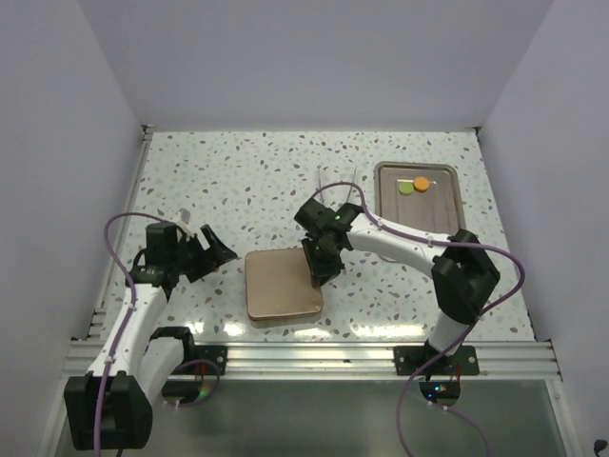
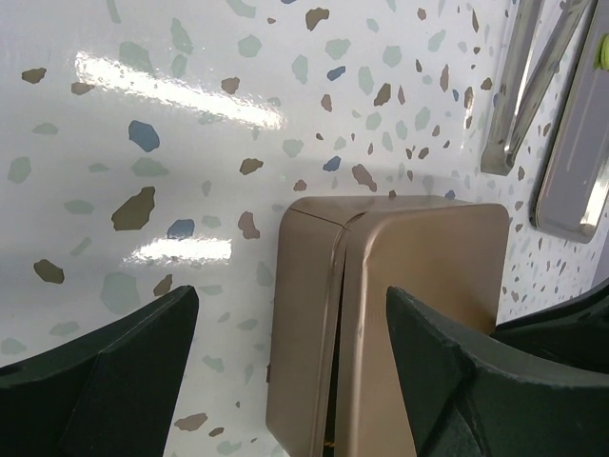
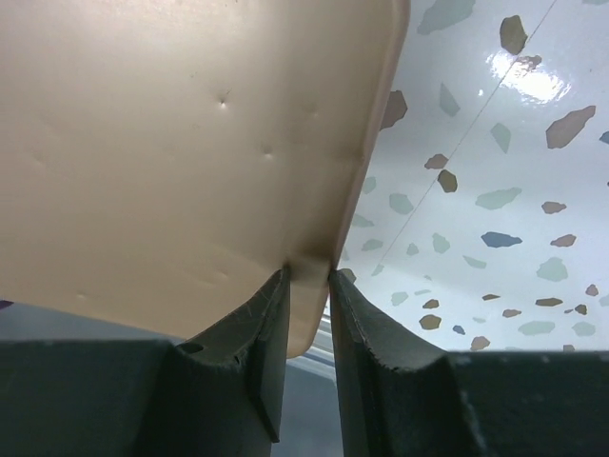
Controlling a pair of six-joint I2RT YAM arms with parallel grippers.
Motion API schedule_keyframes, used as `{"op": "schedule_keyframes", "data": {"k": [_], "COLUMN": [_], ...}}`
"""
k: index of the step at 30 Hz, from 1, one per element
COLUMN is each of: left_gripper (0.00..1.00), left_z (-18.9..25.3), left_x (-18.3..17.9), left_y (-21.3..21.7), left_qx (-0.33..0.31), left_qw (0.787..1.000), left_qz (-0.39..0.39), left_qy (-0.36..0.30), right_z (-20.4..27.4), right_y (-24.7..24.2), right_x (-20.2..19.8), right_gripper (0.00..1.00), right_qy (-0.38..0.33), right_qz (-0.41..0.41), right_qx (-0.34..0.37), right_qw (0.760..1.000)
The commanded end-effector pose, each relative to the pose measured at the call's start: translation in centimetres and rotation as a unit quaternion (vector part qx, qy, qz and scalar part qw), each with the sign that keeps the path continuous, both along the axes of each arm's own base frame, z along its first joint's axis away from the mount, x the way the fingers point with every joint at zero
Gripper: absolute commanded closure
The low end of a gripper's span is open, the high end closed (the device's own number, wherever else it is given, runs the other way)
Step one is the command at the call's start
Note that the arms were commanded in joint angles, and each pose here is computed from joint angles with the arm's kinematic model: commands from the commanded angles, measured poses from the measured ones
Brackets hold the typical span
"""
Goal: Pack the cookies
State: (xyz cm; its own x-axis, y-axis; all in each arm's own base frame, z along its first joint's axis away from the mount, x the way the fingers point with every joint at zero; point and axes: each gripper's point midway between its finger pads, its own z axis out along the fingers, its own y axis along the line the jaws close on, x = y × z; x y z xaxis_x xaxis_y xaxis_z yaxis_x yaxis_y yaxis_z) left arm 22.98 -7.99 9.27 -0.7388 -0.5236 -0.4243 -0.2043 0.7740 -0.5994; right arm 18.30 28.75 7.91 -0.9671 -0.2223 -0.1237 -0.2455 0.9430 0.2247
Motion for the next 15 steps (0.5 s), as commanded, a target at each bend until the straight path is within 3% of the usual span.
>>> {"op": "schedule_keyframes", "data": {"k": [1, 10, 15], "left_gripper": [0.15, 0.15, 0.20], "left_z": [1.7, 2.3, 4.7], "left_x": [0.7, 0.5, 0.4], "left_y": [-0.5, -0.7, -0.6], "left_qx": [-0.003, -0.009, -0.001], "left_qw": [0.999, 0.999, 0.997], "left_qz": [-0.018, -0.018, -0.016], "left_qy": [-0.034, -0.042, -0.069], "right_z": [-0.1, -0.2, 0.0], "right_y": [0.9, 0.6, 0.7], "right_x": [-1.2, -1.7, -1.7], "right_gripper": [0.73, 0.75, 0.76], "right_qy": [0.001, 0.002, -0.003], "right_qz": [0.011, 0.017, 0.023], "right_qx": [0.011, 0.003, 0.000], "right_qw": [1.000, 1.000, 1.000]}}
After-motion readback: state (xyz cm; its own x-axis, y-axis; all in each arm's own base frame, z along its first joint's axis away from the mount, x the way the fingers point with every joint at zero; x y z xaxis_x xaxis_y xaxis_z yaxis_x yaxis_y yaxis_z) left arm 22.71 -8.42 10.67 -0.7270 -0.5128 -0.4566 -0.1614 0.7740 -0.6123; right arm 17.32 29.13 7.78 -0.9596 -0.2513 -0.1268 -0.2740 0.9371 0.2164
